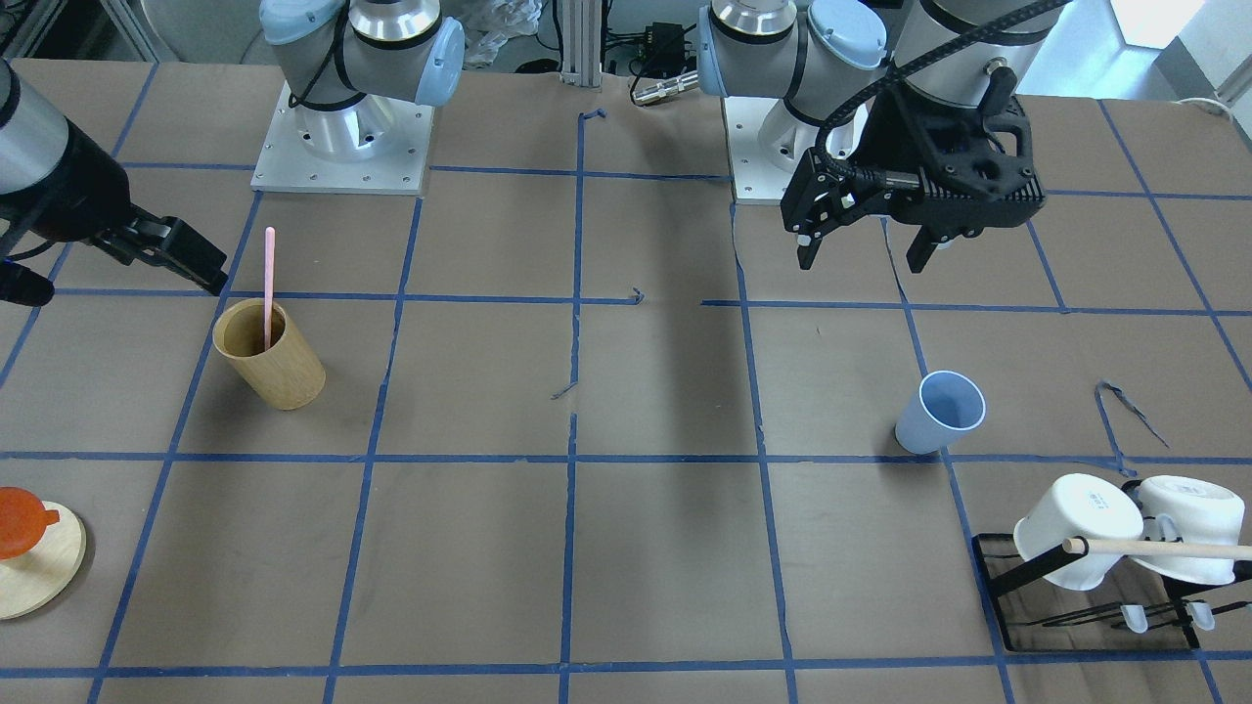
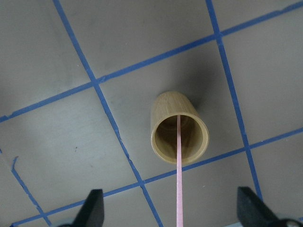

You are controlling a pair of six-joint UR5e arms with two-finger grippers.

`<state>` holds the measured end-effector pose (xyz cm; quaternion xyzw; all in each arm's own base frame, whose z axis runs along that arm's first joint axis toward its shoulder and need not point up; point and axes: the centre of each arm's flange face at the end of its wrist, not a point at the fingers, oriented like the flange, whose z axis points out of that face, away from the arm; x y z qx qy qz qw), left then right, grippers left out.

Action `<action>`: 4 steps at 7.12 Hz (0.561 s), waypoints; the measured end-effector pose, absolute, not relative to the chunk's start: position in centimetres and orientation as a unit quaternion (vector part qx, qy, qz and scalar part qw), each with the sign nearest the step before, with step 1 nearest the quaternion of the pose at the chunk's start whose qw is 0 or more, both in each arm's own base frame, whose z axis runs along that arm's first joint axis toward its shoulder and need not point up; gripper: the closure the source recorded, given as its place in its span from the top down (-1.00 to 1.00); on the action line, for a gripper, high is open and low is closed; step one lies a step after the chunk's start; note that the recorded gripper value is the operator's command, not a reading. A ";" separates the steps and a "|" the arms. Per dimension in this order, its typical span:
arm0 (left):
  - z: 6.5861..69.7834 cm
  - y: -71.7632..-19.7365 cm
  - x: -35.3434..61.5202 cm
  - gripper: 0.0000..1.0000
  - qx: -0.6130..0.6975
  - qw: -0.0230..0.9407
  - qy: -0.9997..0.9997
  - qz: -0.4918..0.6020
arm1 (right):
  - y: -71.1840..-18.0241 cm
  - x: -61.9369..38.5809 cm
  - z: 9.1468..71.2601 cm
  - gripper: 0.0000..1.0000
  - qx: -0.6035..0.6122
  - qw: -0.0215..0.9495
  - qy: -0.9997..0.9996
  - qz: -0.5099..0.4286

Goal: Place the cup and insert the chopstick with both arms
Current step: 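Lower the left gripper to the blue cup while the right descends over the bamboo cup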

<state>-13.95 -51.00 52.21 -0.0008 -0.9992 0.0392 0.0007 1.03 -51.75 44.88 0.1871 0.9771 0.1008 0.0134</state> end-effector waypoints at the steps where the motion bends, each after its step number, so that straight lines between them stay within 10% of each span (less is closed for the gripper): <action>1: 51.8 -50.9 -13.8 1.00 -0.003 -0.001 -0.999 0.036 | -51.6 0.6 43.6 1.00 0.203 0.014 0.970 0.131; 4: 48.4 -51.6 -11.3 1.00 -0.028 -0.002 -1.000 0.010 | -50.9 -1.0 36.2 0.70 0.234 0.022 0.946 0.224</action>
